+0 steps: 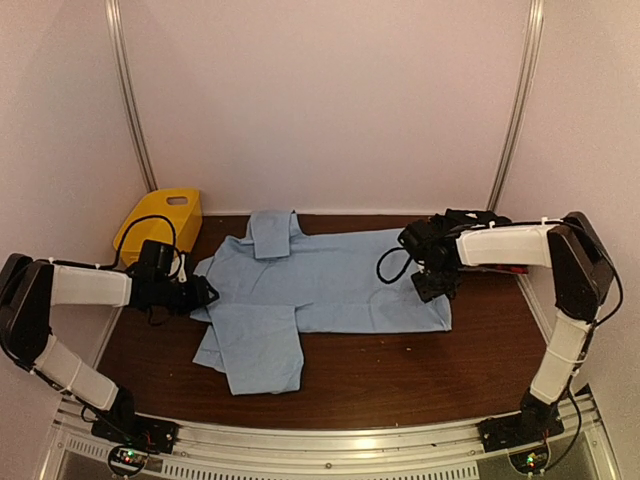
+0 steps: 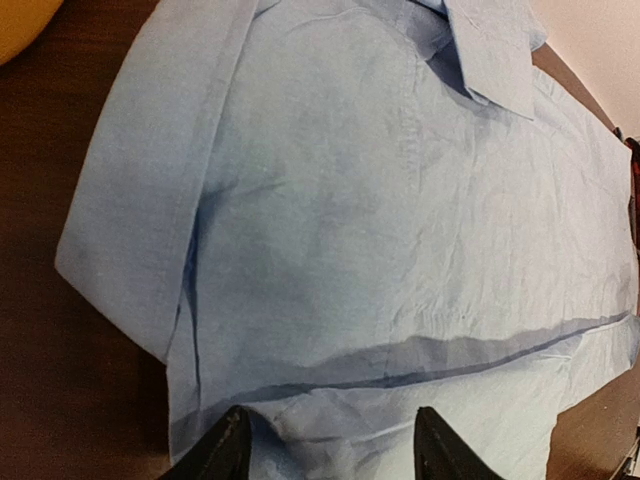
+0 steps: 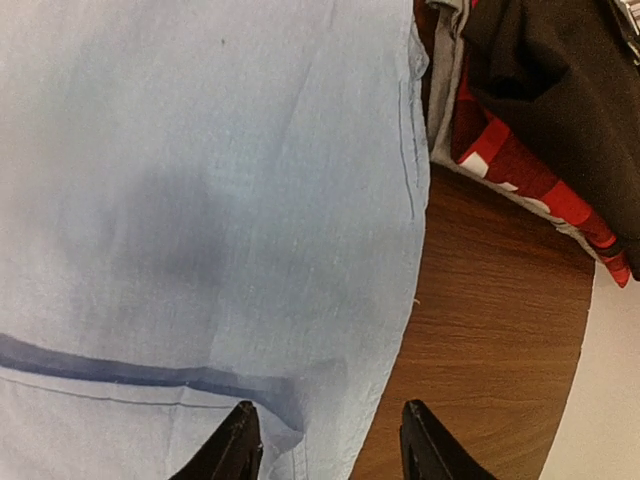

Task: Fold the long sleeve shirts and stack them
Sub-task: Fold the flattened shirt at the center of the board, then pick up the sleeve from the center of the board.

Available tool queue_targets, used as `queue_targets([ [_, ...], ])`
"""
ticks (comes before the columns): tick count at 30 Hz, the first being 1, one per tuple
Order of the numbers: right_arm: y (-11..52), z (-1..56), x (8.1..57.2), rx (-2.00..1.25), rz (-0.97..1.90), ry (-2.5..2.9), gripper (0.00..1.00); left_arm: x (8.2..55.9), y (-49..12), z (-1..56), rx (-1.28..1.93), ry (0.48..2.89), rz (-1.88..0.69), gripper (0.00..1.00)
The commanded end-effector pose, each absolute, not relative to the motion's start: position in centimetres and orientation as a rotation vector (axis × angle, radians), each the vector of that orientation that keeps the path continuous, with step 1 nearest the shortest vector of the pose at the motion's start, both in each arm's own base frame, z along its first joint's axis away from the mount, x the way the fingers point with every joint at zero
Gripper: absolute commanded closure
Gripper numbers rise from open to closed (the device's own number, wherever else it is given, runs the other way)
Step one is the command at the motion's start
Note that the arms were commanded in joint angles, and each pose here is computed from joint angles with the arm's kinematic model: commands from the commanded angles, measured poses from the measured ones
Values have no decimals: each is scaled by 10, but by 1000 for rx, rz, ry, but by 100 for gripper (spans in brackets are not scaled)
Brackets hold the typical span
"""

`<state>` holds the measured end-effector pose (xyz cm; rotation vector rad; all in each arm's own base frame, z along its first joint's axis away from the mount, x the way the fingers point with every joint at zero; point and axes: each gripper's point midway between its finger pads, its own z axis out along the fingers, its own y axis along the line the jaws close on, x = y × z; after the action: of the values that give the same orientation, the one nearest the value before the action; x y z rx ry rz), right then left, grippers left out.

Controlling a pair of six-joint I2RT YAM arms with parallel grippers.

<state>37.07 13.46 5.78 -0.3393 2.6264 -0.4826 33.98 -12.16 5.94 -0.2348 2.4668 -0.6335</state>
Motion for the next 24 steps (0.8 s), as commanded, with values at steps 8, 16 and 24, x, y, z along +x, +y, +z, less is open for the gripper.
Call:
queue_targets([
  [8, 211, 161, 341, -403, 159, 2379, 38, 346, -116, 88, -170, 2348, -607, 29],
  [16, 319, 131, 278, -574, 662, 2382, 30, 337, -143, 116, -55, 2234, -828, 23],
  [24, 385, 96, 224, -645, 1022, 2431, 22, 329, -158, 107, 9, 2216, -908, 21],
])
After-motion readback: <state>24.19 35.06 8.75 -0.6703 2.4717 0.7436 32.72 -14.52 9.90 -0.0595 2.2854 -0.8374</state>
